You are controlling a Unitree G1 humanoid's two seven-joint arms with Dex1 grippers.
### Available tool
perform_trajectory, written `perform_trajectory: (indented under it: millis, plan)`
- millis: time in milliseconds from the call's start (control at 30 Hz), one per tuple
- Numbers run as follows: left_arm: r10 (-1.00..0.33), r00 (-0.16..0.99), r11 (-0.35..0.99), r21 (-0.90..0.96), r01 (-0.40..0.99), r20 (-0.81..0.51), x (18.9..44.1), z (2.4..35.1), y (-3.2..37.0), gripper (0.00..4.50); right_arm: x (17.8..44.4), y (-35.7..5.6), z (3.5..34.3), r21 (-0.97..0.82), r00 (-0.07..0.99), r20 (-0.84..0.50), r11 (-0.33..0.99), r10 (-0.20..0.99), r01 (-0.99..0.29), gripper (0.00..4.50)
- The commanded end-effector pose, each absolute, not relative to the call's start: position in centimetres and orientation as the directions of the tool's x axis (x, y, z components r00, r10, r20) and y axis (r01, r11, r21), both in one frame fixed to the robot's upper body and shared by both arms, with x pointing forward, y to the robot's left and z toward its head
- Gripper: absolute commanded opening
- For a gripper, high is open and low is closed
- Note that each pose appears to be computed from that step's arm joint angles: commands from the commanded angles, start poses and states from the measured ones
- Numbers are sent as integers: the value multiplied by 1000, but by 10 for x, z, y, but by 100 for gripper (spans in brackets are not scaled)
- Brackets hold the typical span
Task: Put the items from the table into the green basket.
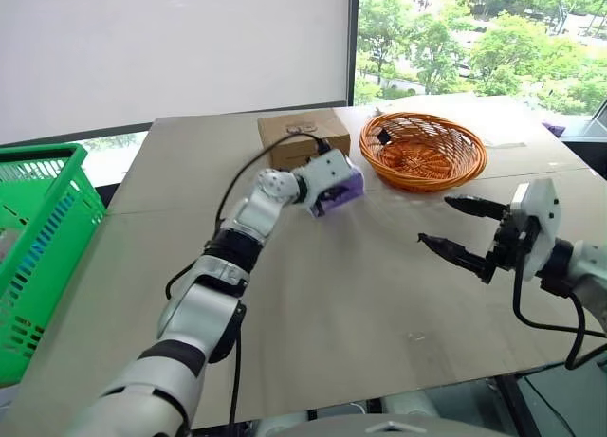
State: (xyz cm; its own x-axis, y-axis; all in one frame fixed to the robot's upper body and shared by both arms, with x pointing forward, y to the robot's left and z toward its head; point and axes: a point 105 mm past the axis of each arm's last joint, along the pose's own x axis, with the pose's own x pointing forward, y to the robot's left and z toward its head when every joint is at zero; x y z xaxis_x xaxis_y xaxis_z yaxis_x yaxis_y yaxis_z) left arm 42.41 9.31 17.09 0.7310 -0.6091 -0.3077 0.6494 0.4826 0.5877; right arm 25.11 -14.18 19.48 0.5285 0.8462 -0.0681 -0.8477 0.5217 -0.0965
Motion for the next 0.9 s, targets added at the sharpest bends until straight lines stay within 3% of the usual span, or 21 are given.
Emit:
perform_trajectory:
  millis: [33, 233, 433, 567, 767, 900]
  plan:
    - [-511, 852, 622, 636, 457, -113, 425, 249, 137, 91, 245, -119, 214, -89, 406, 6, 405, 914, -910, 450]
    - [-168, 985, 671, 729, 140, -35, 403, 303, 247, 91, 257, -89, 230, -85, 285, 90, 293, 954, -952, 450]
    - [138, 989, 569, 822, -35, -53, 355, 317, 325, 91, 259, -71, 252, -127, 164, 181, 188, 970, -974, 450]
    - [236, 969, 565, 822, -73, -76, 332, 309, 345, 91, 261, -67, 257, -112, 118, 202, 143, 972, -983, 450]
    - [272, 952, 578, 815, -44, -142, 323, 287, 350, 91, 266, -66, 257, -131, 115, 191, 141, 975, -981, 450]
    - [404, 911, 531, 833, -155, -88, 312, 294, 377, 91, 268, -68, 257, -138, 127, 191, 155, 973, -978, 450]
